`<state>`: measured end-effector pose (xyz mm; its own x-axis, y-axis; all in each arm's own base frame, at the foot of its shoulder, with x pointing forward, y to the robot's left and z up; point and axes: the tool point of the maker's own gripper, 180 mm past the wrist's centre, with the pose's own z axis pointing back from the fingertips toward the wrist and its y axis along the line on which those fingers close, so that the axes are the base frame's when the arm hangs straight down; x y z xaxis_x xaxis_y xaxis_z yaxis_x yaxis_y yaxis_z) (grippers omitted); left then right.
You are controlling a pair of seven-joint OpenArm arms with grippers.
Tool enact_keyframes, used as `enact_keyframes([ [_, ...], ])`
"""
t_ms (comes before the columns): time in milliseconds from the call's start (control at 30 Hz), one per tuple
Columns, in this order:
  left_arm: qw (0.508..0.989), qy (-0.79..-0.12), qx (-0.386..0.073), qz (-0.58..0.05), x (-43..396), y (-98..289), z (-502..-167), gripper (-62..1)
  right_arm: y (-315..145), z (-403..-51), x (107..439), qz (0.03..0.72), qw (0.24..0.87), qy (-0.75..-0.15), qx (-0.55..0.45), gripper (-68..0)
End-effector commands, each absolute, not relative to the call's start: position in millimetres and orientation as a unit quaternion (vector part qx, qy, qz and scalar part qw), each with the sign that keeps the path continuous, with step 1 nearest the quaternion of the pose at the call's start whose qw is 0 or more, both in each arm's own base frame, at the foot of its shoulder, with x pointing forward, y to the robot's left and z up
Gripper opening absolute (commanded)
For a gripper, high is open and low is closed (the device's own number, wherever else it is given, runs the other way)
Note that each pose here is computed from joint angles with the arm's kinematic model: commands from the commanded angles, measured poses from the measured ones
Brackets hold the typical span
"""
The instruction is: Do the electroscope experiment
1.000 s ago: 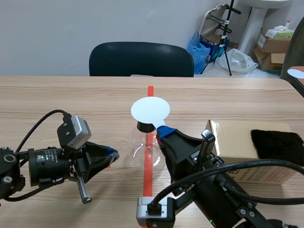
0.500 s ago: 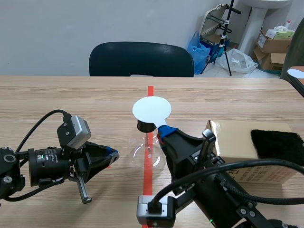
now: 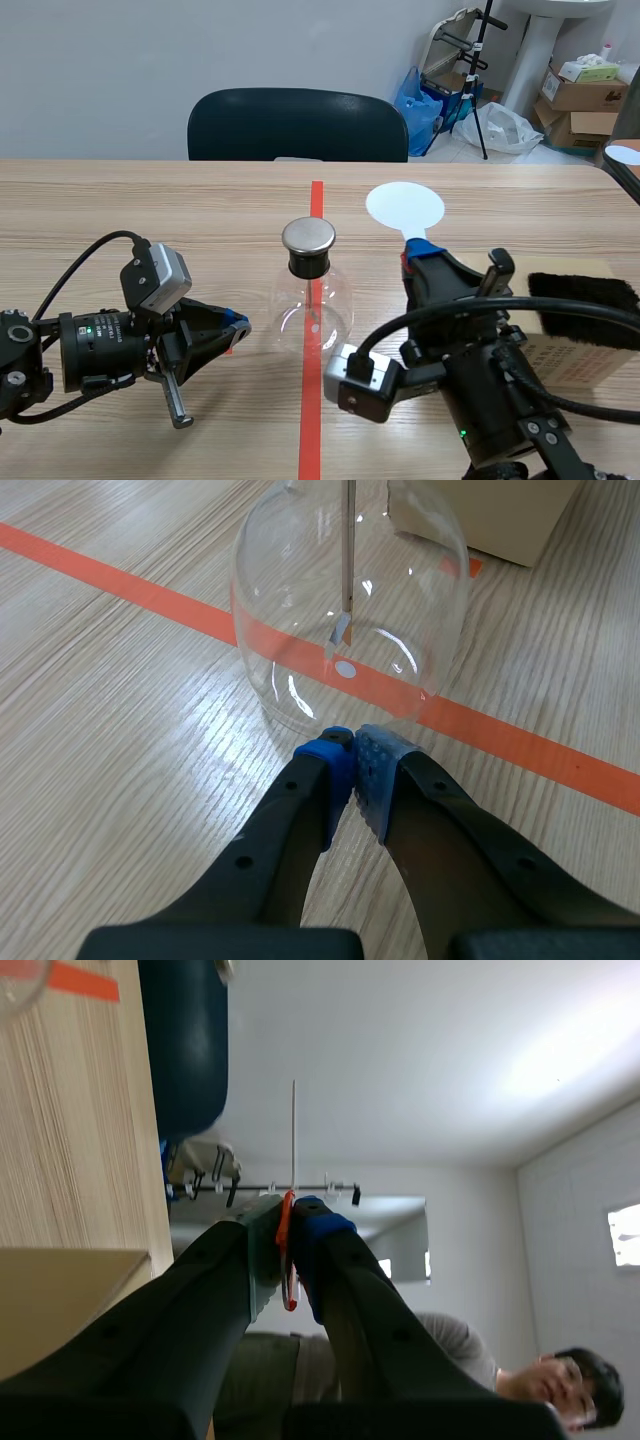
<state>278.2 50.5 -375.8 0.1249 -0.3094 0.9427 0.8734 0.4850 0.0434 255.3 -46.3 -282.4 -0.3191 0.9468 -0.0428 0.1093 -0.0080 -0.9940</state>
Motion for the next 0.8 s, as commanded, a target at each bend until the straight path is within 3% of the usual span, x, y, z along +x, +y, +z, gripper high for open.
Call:
enact_keyframes([
  [0,0.686,-0.523,-0.285,-0.419,282.8,46.0,-364.9,-56.8,-52.8,-273.7,261.2,0.537,0.381,-0.595,-0.461,-66.5],
  [367,0.686,-0.523,-0.285,-0.419,282.8,46.0,-364.9,-56.8,-84.7,-272.8,267.6,0.493,0.433,-0.558,-0.507,-66.5],
  [767,0.686,-0.523,-0.285,-0.419,282.8,46.0,-364.9,-56.8,-73.2,-273.0,265.9,0.509,0.415,-0.572,-0.491,-66.5],
])
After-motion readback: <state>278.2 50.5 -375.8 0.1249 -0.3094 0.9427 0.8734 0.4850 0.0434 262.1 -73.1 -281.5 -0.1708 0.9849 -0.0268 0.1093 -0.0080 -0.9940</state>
